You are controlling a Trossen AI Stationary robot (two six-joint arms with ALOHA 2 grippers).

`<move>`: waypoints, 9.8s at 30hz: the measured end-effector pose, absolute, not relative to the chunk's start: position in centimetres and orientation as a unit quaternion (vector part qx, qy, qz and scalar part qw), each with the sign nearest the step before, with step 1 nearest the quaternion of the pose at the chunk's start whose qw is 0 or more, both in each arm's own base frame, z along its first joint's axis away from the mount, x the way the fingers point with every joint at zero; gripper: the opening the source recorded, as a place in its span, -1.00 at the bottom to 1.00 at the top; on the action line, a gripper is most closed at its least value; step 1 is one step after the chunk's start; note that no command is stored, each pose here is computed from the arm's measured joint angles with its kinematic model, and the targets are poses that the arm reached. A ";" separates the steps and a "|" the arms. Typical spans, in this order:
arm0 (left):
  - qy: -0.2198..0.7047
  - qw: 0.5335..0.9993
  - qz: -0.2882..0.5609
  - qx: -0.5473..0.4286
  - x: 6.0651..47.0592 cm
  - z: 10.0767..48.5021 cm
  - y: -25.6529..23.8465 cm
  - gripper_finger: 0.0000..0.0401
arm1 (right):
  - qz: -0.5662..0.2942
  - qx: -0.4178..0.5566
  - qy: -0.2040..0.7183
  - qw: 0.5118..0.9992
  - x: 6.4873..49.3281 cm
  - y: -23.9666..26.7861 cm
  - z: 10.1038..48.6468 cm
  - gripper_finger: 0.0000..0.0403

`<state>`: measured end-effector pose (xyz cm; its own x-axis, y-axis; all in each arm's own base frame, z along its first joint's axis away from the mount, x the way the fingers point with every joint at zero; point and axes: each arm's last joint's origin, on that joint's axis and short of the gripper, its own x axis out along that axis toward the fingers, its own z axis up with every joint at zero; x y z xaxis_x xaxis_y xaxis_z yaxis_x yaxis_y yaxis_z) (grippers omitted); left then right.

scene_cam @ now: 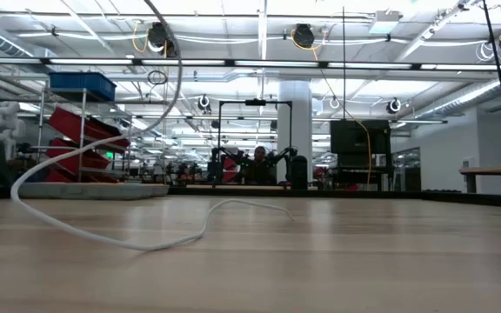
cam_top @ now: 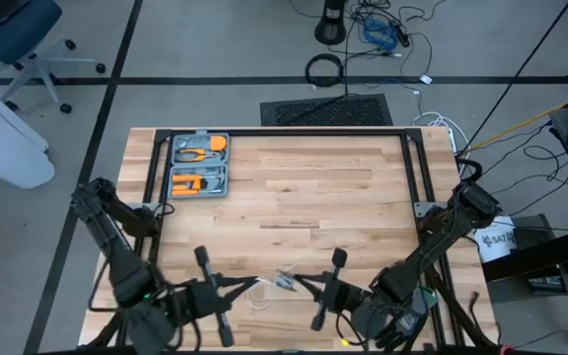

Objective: Coil cords
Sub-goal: Coil the white wire on the spool

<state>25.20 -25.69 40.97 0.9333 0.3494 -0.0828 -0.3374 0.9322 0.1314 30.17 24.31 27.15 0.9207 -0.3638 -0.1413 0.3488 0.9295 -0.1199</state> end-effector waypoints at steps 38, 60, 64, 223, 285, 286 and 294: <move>0.100 0.987 0.117 0.039 35.5 28.5 -29.7 -0.99 | -0.268 -0.012 0.029 0.963 28.6 25.0 28.7 -1.00; 0.109 0.987 0.108 0.040 34.7 27.3 -30.3 -0.99 | -0.224 -0.019 0.010 0.974 26.4 27.4 30.0 -1.00; 0.114 0.986 0.114 0.043 34.8 27.1 -30.1 -0.99 | -0.211 -0.020 0.008 0.977 25.7 28.1 30.1 -1.00; 0.284 0.938 0.122 0.160 36.3 16.1 -29.2 -0.50 | -0.114 -0.037 -0.003 0.993 20.4 32.2 30.8 -1.00; 0.156 0.961 0.194 0.124 25.9 33.3 -27.8 -1.00 | -0.117 -0.038 0.003 0.992 20.6 32.1 30.4 -1.00; 0.153 0.962 0.194 0.118 25.7 33.8 -27.5 -1.00 | -0.117 -0.038 0.003 0.992 20.6 32.1 30.4 -1.00; 0.138 0.964 0.195 0.121 24.6 36.2 -26.2 -1.00 | -0.115 -0.034 0.003 0.993 20.6 32.1 30.4 -1.00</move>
